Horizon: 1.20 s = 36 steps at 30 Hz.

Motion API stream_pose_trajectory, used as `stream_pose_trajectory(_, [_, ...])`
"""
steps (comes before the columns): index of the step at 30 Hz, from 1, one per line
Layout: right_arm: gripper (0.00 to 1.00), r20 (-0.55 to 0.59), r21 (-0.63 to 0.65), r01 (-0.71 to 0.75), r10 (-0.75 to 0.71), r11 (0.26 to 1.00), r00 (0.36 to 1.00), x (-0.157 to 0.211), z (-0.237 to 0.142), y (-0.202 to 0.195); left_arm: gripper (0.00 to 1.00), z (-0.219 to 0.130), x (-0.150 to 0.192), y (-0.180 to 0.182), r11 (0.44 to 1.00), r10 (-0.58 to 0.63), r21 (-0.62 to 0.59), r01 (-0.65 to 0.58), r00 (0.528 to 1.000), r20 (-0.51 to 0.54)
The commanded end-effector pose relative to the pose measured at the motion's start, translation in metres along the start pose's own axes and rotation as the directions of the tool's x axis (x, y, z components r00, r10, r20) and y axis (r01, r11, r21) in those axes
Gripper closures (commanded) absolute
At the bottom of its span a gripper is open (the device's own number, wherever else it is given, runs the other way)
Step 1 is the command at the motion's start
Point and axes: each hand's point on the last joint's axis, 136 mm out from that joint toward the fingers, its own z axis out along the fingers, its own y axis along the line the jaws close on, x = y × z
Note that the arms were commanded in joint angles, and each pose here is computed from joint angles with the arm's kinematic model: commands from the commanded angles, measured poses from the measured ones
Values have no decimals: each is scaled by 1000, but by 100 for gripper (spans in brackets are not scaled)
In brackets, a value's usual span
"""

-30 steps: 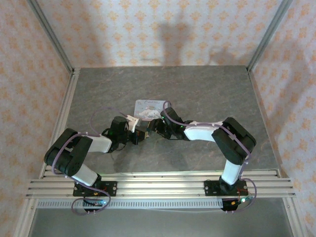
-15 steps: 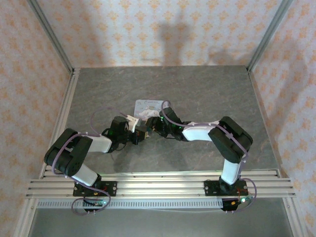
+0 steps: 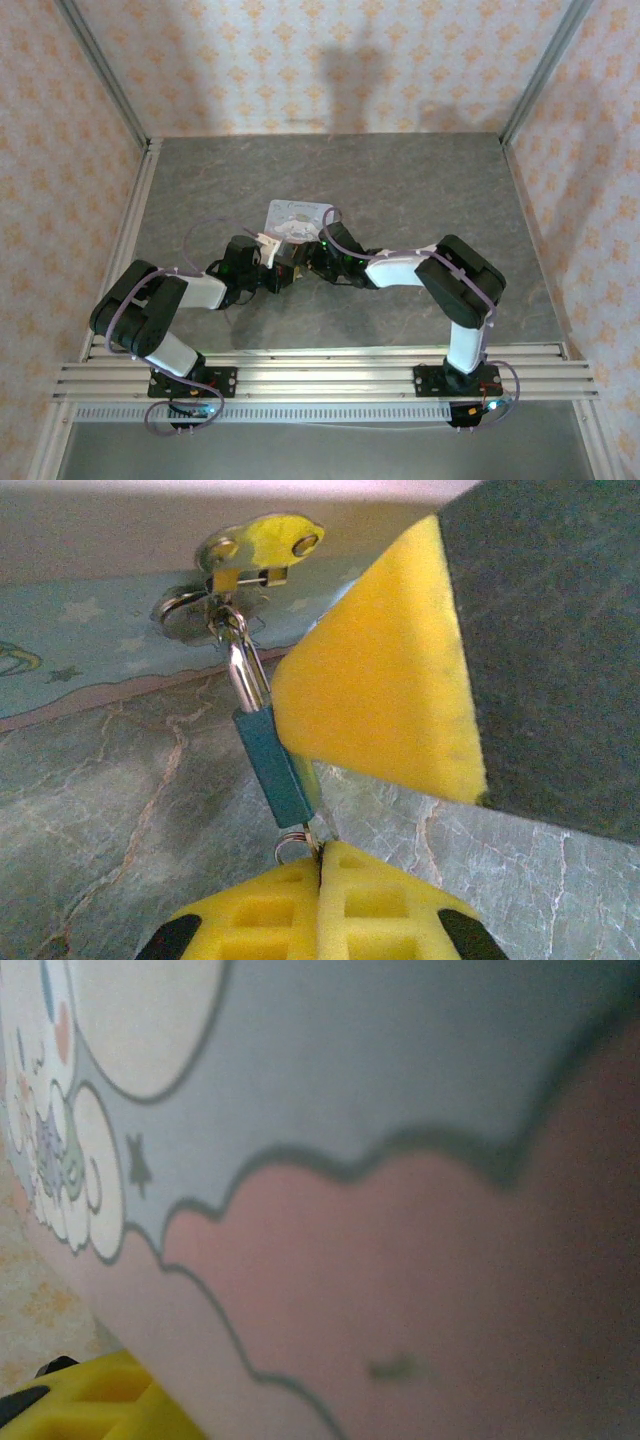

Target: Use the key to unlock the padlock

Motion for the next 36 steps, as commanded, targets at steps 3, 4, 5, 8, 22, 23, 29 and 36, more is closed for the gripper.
stream_pose_trajectory(3, [45, 18, -2, 4, -4, 1000, 1000, 1, 2, 2, 100, 1, -4, -6, 1000, 12, 18, -12, 1000, -1])
stream_pose_trajectory(4, [45, 32, -2, 6, -5, 1000, 999, -1, -1, 3, 100, 1, -4, -5, 1000, 13, 14, -13, 1000, -1])
stream_pose_trajectory(5, [45, 50, 1, 8, -9, 1000, 999, -4, -4, 2, 100, 0, -3, -5, 1000, 13, 10, -13, 1000, -2])
stream_pose_trajectory(8, [46, 105, 24, 31, -33, 999, 994, -12, -20, 2, 100, -2, -3, -4, 1000, 20, 0, -20, 1000, 0])
stream_pose_trajectory(22, [47, 50, 30, 127, -128, 991, 991, -3, -28, 27, 100, -11, -3, -3, 998, 40, -39, -40, 999, 7])
stream_pose_trajectory(23, [47, 37, 21, 128, -129, 992, 991, 0, -25, 30, 100, -11, -3, -2, 999, 38, -38, -37, 999, 5])
stream_pose_trajectory(29, [47, -26, -14, 138, -138, 990, 990, 9, -14, 38, 100, -10, -2, -3, 999, 38, -36, -38, 999, 1])
stream_pose_trajectory(36, [46, -67, 23, 127, -125, 992, 990, 15, -5, 28, 100, -11, -2, -3, 999, 39, -34, -39, 999, 3])
